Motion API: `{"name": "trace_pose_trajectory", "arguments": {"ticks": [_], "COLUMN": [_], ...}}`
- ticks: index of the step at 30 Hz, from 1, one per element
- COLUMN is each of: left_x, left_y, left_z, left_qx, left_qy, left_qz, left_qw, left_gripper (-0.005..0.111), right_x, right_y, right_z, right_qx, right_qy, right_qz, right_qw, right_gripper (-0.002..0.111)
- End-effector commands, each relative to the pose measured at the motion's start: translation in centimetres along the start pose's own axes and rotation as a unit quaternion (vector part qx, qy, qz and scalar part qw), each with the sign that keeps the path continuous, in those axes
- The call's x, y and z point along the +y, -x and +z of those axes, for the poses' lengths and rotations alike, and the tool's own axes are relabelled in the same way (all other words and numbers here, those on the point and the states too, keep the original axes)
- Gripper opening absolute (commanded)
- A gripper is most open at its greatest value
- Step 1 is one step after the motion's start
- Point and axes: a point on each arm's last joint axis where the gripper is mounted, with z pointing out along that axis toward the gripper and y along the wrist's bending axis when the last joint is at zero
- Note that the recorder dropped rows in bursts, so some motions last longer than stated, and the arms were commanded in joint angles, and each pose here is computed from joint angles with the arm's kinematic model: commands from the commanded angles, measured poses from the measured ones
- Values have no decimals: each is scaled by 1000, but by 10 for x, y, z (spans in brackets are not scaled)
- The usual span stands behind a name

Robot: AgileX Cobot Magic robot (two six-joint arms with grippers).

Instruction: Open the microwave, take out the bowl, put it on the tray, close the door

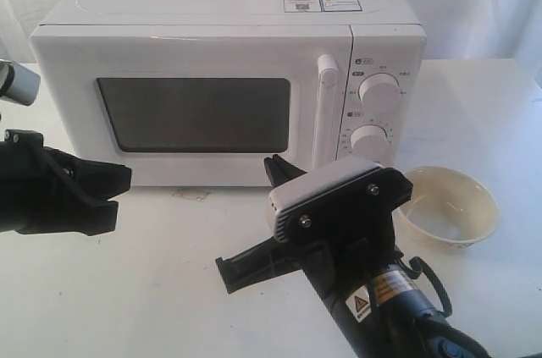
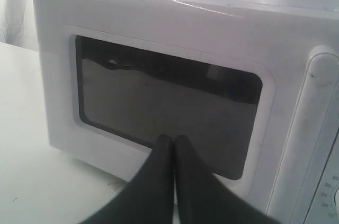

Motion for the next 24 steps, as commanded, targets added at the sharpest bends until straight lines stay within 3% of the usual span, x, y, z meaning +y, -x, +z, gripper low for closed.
{"name": "trace_pose_trajectory", "arguments": {"ticks": [1, 24], "left_x": [-2, -2], "left_y": [-2, -2], "left_z": [-2, -2], "left_qx": [1, 1], "left_qy": [-7, -7], "left_qz": [0, 1], "left_qw": [1000, 1000], "left_gripper": [0, 0], "right_x": [-1, -3], "right_y": [2, 1], "right_z": [-2, -2], "right_qx": [-6, -2], "right_qy": [-3, -12], "right_qz": [-3, 2], "right_qw": [1000, 1000], "right_gripper": [0, 0]}}
